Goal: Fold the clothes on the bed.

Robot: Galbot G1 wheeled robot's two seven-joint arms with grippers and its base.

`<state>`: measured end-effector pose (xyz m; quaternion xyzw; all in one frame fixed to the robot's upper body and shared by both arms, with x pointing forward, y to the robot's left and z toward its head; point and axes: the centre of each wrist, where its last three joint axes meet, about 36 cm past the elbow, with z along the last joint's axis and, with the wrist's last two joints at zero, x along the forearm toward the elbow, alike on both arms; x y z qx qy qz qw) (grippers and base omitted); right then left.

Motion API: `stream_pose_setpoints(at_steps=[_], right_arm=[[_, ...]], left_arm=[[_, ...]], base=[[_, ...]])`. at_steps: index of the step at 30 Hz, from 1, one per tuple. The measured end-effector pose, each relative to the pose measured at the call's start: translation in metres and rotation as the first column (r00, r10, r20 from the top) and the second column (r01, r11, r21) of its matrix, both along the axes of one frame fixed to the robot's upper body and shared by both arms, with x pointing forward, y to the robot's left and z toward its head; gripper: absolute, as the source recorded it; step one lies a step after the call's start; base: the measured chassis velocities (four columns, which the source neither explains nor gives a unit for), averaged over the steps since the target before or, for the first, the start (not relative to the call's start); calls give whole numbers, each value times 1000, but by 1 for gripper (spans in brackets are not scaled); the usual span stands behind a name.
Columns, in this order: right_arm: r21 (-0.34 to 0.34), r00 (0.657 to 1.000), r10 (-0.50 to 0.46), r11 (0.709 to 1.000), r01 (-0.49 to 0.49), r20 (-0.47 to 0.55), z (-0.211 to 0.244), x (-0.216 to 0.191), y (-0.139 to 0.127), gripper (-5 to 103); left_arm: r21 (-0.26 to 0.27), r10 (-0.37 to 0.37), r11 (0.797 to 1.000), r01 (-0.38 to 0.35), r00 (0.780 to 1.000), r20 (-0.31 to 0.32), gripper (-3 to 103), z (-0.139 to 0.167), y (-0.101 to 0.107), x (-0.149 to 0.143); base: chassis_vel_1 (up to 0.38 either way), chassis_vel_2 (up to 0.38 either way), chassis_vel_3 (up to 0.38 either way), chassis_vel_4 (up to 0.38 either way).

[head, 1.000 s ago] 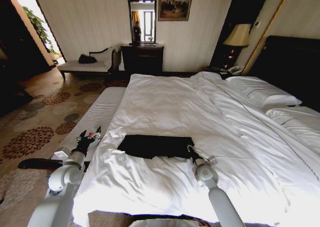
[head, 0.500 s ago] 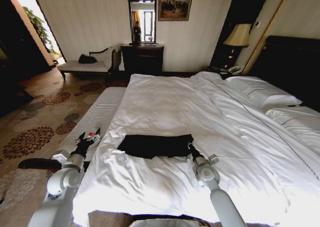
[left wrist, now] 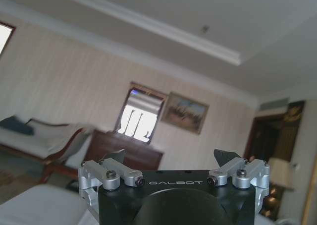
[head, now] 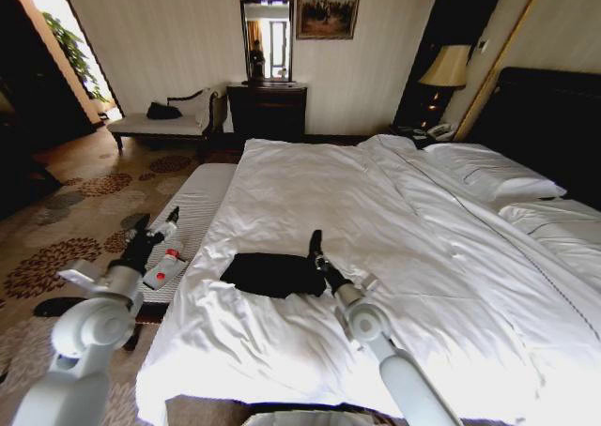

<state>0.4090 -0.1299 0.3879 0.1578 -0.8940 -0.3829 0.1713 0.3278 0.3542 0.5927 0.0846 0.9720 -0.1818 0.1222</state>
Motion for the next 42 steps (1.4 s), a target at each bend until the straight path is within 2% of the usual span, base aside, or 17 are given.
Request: stream_pose_setpoints(at_steps=[1,2,6,7,10,18,24,36,41,42], right_arm=[[2,1000,18,1000,-18,-6,-3,4,12,3],[2,1000,18,1000,-18,-6,-3,4,12,3],[9,996,83,997,-83,-30,-13,16,53,3],[9,996,83,997,-83,-30,-13,16,53,3],[-20,991,124,992,-125,-53,-27,20,78,3],[-56,989,137,989,-140,-60,-42,39,111,3],[-51,991,128,990,-130,-37,-33,56,122,3],[-46,985,169,984,-170,-16,-26,52,147,3],[-72,985,175,982,-174,3,-26,55,157,3],[-82,984,176,981,-175,8,-27,55,156,1]], left_arm=[[-1,-10,1000,10,1000,14,100,6,-1,-4],[-1,-10,1000,10,1000,14,100,6,-1,-4],[-2,-8,1000,8,999,32,100,16,0,-14],[-2,-8,1000,8,999,32,100,16,0,-14],[-3,10,1000,-9,999,32,100,18,4,-16],[-1,14,1000,-14,1000,24,100,16,5,-16],[4,19,1000,-20,1000,11,100,15,4,-19],[21,41,999,-42,999,15,100,19,7,-28],[18,48,999,-48,999,8,100,17,6,-31],[20,50,999,-50,999,6,100,17,6,-31]], base=[[0,0,0,0],[0,0,0,0],[0,0,0,0],[0,0,0,0],[0,0,0,0],[0,0,0,0],[0,0,0,0],[0,0,0,0],[0,0,0,0],[0,0,0,0]])
